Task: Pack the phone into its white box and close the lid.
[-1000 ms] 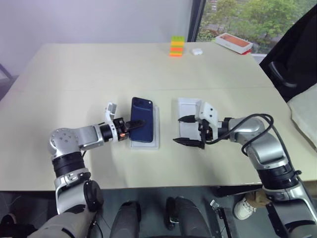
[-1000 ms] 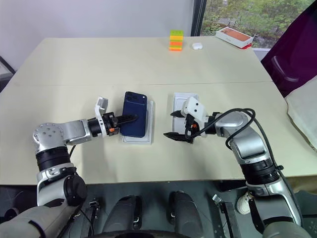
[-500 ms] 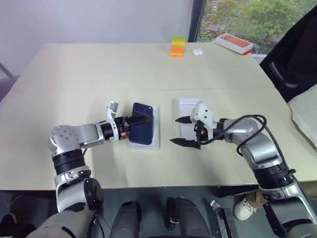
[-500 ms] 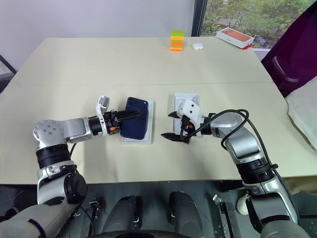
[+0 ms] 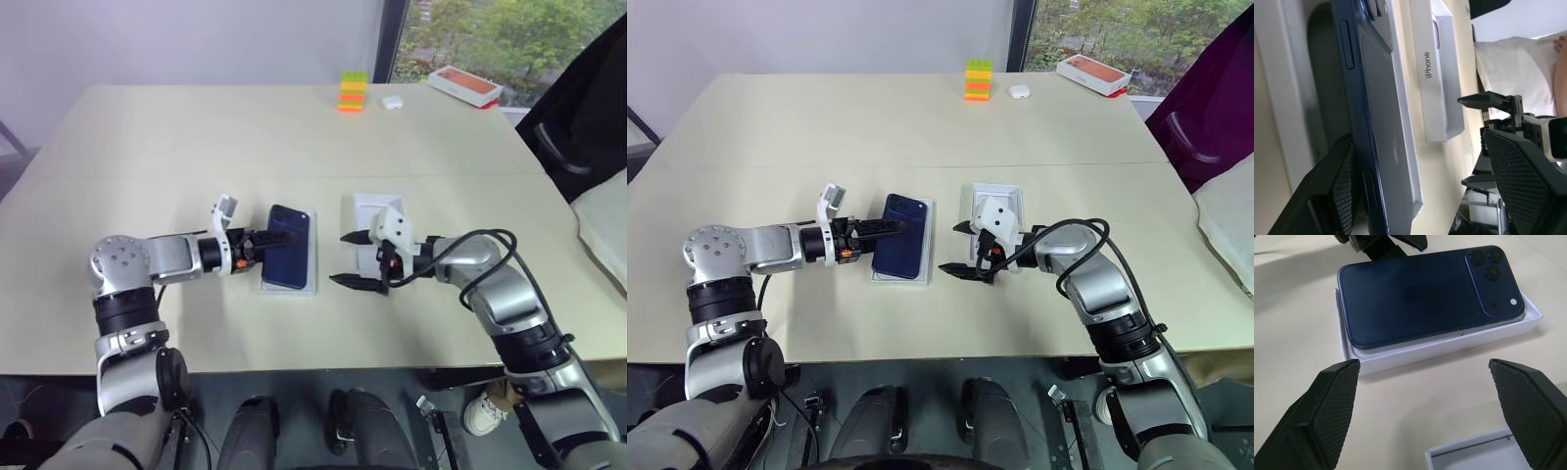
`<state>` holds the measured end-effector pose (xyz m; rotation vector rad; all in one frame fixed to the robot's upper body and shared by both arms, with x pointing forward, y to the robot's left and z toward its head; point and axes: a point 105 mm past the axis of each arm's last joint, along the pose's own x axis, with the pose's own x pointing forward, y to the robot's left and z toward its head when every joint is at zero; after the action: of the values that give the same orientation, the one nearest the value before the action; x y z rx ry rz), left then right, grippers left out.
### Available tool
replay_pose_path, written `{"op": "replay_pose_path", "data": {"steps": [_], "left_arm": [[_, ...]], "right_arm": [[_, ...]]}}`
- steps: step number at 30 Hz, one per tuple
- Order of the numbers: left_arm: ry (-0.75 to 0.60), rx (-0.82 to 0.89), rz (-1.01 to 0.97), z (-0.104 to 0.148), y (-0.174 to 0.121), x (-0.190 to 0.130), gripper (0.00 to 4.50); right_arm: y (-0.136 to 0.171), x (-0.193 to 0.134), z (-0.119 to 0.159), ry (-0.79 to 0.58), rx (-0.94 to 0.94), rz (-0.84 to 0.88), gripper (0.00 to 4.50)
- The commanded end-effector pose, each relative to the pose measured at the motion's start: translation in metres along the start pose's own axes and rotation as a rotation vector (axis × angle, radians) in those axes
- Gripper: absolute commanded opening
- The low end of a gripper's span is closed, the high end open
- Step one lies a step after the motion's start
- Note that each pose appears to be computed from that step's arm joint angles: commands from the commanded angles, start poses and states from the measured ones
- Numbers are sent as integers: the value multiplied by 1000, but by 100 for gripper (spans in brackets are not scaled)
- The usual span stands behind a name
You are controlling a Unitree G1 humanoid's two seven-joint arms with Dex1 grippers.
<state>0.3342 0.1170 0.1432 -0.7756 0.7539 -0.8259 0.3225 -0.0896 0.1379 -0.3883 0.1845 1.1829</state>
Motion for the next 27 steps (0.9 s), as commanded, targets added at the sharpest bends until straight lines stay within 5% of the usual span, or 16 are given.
{"op": "replay_pose_path", "data": {"steps": [1, 16, 27], "left_arm": [[9, 65, -35, 2, -15, -2, 385], [73, 250, 74, 1, -15, -34, 385], [-160, 639, -15, 24, -25, -71, 385]], "right_arm": [[-1, 1, 12, -35, -35, -4, 446], [1, 3, 14, -41, -36, 4, 446], [-3, 14, 47, -151, -6, -40, 446]]}}
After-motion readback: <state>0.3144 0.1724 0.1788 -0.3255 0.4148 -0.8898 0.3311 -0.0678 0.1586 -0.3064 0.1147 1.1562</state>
